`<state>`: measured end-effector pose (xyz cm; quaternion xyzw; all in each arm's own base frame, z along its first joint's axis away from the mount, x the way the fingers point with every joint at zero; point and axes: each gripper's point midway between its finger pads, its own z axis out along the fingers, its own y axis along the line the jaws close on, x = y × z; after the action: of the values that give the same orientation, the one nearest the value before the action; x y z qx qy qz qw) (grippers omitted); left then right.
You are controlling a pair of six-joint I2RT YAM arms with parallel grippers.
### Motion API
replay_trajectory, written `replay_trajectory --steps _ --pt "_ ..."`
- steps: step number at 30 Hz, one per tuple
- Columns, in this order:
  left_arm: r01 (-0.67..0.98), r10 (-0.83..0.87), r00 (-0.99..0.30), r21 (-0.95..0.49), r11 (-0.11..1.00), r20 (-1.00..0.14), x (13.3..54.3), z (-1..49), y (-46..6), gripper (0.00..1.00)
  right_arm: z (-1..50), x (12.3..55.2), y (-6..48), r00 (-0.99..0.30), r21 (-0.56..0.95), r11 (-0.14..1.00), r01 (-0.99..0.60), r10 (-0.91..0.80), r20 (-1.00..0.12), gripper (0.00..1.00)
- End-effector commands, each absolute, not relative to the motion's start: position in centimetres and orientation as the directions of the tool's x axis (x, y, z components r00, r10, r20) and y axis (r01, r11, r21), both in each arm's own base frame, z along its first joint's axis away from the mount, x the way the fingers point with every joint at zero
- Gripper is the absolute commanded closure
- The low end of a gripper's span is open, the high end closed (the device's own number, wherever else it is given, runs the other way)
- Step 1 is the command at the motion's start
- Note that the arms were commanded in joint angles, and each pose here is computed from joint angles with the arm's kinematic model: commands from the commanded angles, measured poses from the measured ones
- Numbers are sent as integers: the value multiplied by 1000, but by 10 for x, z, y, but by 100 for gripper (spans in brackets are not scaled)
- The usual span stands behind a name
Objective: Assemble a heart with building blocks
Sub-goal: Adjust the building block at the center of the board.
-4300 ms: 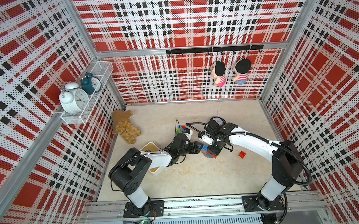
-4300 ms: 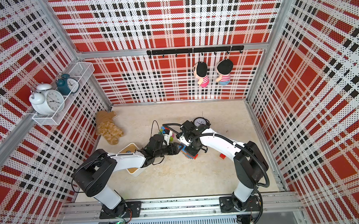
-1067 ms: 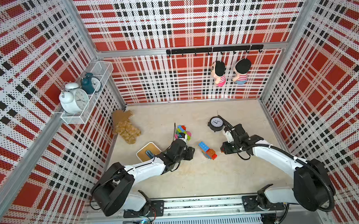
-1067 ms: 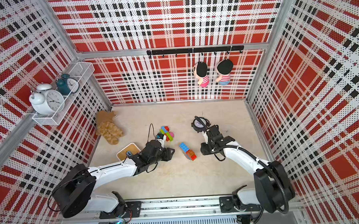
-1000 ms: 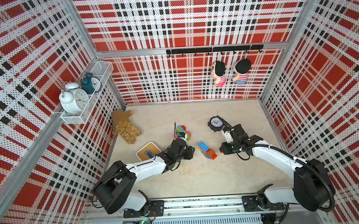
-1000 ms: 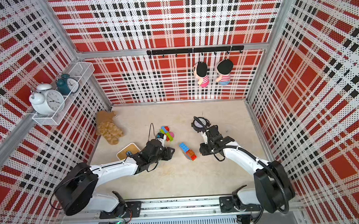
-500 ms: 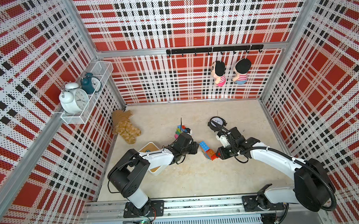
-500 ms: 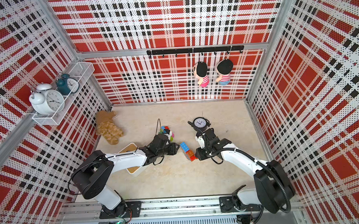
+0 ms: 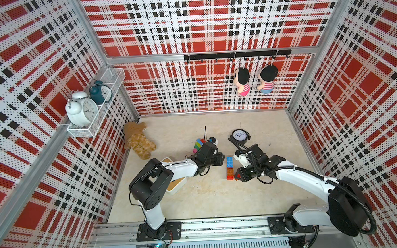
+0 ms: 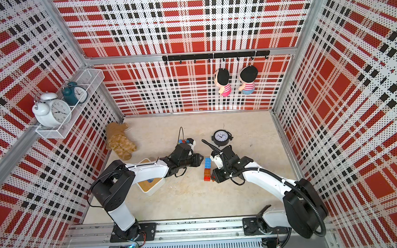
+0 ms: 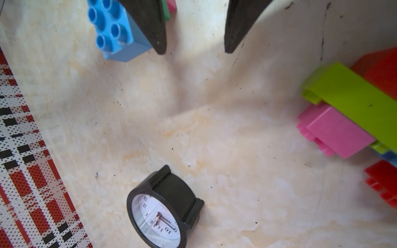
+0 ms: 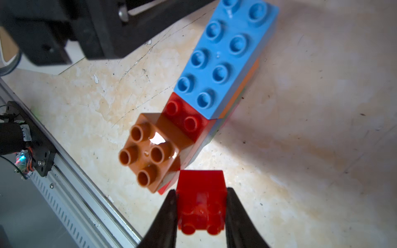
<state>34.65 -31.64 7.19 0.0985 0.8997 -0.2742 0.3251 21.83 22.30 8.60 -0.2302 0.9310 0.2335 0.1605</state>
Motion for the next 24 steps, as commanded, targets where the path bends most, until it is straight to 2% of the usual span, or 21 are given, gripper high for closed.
replay_trajectory --steps 1,15,20,24 --pt "376 0 -754 -432 820 -656 355 79 -321 52 85 211 231 -833 382 758 -528 -375 -407 100" --pt "307 -103 -737 -467 829 -668 370 92 -290 52 92 205 264 -792 398 703 -589 -406 -456 100" --pt "294 -133 -704 -457 840 -698 368 108 -276 51 136 228 247 -720 285 750 -597 -344 -603 100" --pt "312 -142 -657 -438 843 -740 355 130 -270 48 171 266 225 -688 249 812 -527 -236 -686 100"
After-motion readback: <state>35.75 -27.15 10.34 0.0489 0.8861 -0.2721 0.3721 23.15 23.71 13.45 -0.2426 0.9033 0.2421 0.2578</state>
